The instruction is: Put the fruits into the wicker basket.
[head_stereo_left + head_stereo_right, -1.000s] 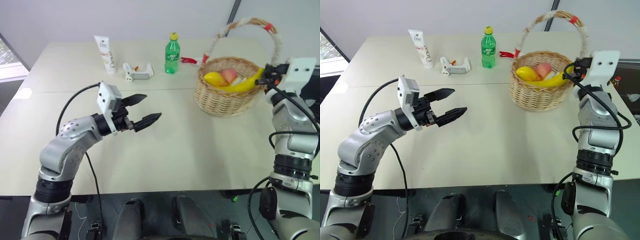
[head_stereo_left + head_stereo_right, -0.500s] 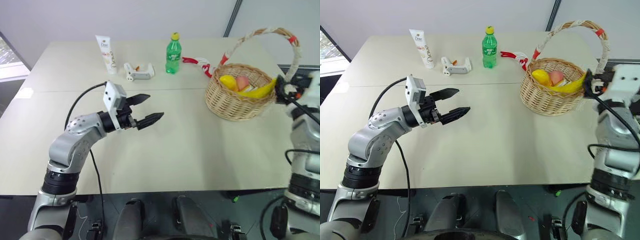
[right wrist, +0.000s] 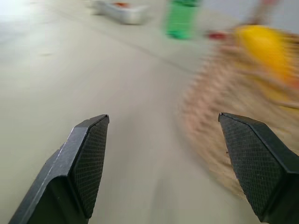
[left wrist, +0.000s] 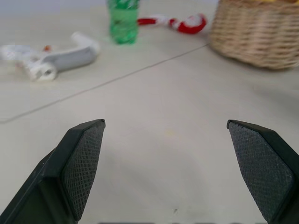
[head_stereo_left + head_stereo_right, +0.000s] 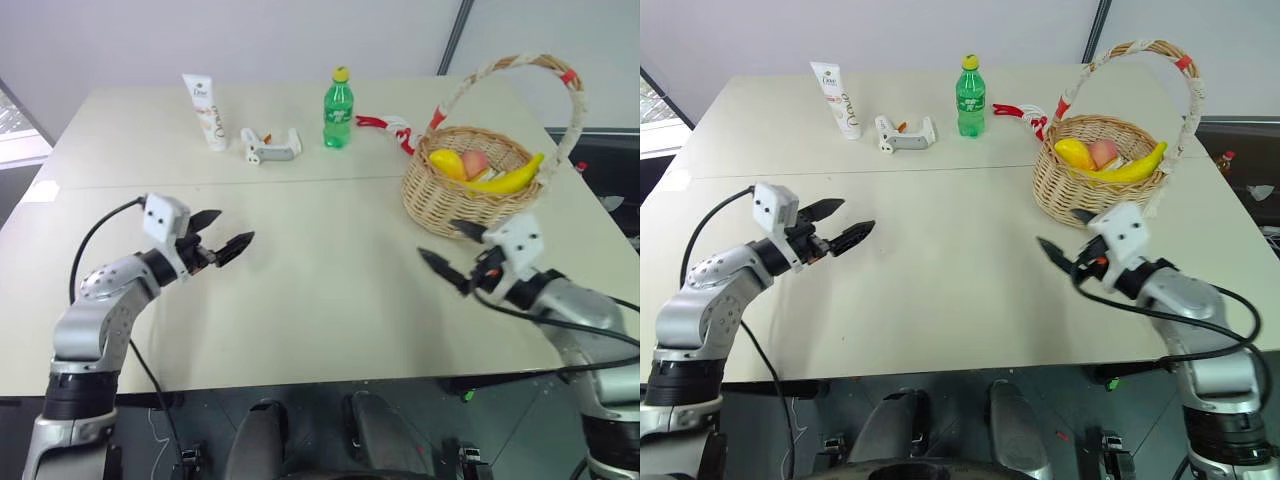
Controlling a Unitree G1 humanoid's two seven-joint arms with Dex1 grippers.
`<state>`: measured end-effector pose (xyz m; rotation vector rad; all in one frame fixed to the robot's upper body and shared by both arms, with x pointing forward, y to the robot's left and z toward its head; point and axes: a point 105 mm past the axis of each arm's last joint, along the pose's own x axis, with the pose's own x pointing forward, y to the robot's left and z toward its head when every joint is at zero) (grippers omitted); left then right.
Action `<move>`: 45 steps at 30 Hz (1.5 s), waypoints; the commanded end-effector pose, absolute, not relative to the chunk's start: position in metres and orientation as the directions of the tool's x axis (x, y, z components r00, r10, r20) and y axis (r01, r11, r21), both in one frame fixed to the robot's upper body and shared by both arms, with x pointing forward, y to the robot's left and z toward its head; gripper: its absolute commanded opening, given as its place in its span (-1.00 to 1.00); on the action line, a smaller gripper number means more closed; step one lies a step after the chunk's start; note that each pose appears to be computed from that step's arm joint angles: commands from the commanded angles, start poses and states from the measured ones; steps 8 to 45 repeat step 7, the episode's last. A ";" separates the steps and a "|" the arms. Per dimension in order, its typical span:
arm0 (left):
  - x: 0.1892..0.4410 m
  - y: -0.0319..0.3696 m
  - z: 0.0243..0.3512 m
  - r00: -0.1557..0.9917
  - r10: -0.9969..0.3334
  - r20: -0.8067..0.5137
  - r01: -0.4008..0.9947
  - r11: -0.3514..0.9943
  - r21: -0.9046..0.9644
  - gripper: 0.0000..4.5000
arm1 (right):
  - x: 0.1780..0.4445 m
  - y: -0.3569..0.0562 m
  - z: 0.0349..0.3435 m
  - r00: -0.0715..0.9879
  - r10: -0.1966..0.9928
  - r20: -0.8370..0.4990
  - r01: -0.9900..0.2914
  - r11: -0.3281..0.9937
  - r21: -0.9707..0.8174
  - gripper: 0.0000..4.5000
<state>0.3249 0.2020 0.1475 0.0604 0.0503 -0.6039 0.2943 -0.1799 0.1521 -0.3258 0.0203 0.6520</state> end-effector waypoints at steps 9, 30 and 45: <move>0.305 0.219 0.143 0.879 -0.477 -0.020 0.477 0.878 0.033 1.00 | 0.314 -0.163 0.148 0.748 0.656 -0.104 -0.650 0.692 -0.314 0.74; 0.305 0.219 0.143 0.879 -0.477 -0.020 0.477 0.878 0.033 1.00 | 0.314 -0.163 0.148 0.748 0.656 -0.104 -0.650 0.692 -0.314 0.74; 0.305 0.219 0.143 0.879 -0.477 -0.020 0.477 0.878 0.033 1.00 | 0.314 -0.163 0.148 0.748 0.656 -0.104 -0.650 0.692 -0.314 0.74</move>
